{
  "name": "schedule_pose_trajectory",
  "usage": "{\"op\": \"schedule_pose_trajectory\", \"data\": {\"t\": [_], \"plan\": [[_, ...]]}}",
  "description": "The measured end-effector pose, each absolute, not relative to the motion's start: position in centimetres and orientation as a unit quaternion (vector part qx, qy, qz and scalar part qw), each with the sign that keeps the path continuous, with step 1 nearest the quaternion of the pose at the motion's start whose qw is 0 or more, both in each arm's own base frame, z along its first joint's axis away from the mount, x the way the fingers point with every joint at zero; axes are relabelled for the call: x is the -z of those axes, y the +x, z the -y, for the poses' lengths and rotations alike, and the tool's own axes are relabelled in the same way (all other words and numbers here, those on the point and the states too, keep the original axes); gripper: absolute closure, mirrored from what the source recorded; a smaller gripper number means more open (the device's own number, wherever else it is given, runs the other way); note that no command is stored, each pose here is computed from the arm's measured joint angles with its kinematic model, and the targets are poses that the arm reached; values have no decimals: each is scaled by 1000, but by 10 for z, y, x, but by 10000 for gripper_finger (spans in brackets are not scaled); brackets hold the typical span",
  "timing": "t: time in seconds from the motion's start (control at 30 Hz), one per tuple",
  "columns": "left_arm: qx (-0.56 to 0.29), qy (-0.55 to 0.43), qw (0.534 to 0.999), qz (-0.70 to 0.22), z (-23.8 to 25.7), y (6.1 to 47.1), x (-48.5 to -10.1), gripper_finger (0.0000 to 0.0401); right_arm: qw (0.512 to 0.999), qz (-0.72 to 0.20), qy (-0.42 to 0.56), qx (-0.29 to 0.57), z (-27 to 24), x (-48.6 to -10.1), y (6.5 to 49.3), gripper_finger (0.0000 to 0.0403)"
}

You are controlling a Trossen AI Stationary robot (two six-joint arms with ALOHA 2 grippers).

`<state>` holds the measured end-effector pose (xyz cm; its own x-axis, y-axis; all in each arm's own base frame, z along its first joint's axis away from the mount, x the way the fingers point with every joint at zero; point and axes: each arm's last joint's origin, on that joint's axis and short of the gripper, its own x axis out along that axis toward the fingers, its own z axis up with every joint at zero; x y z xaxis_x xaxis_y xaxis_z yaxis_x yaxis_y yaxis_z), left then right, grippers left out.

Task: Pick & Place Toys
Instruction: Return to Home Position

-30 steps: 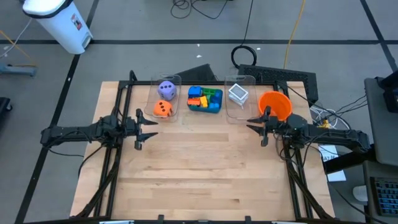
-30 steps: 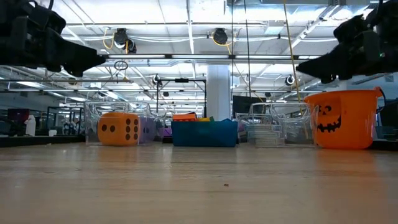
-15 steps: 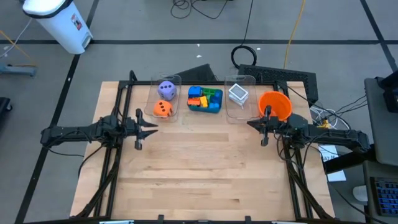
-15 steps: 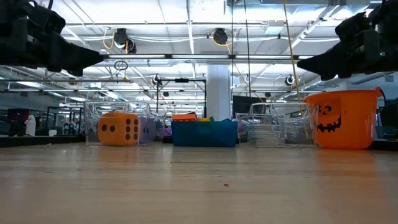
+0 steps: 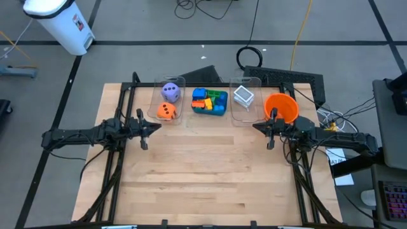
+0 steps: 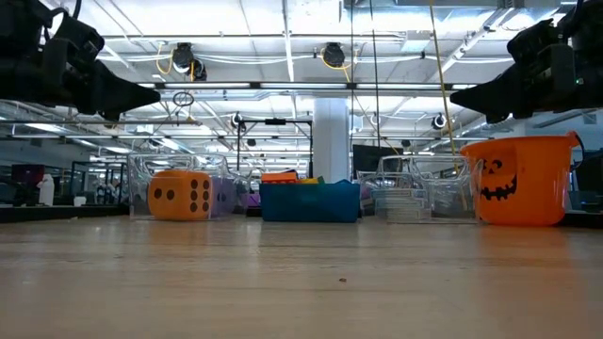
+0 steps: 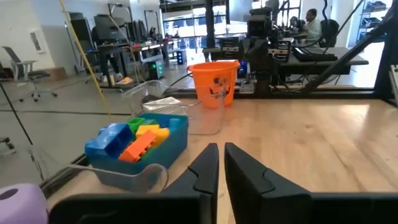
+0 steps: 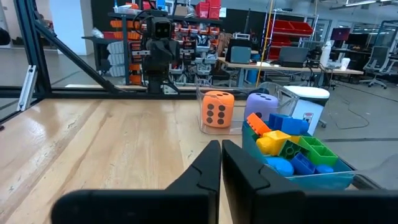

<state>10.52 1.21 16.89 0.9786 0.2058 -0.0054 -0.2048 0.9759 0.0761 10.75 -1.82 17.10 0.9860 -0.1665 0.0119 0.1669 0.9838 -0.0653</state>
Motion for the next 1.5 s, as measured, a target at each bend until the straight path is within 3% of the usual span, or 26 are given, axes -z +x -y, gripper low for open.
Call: {"op": "schedule_pose_trajectory", "data": {"t": [0.2, 1.5], "plan": [[-105, 38, 994, -6, -12, 105, -169, 352, 996, 3, -33, 84, 18, -171, 108, 390], [-105, 37, 994, -5, -12, 105, -169, 354, 995, 46, -38, 82, 17, -178, 102, 388]]}}
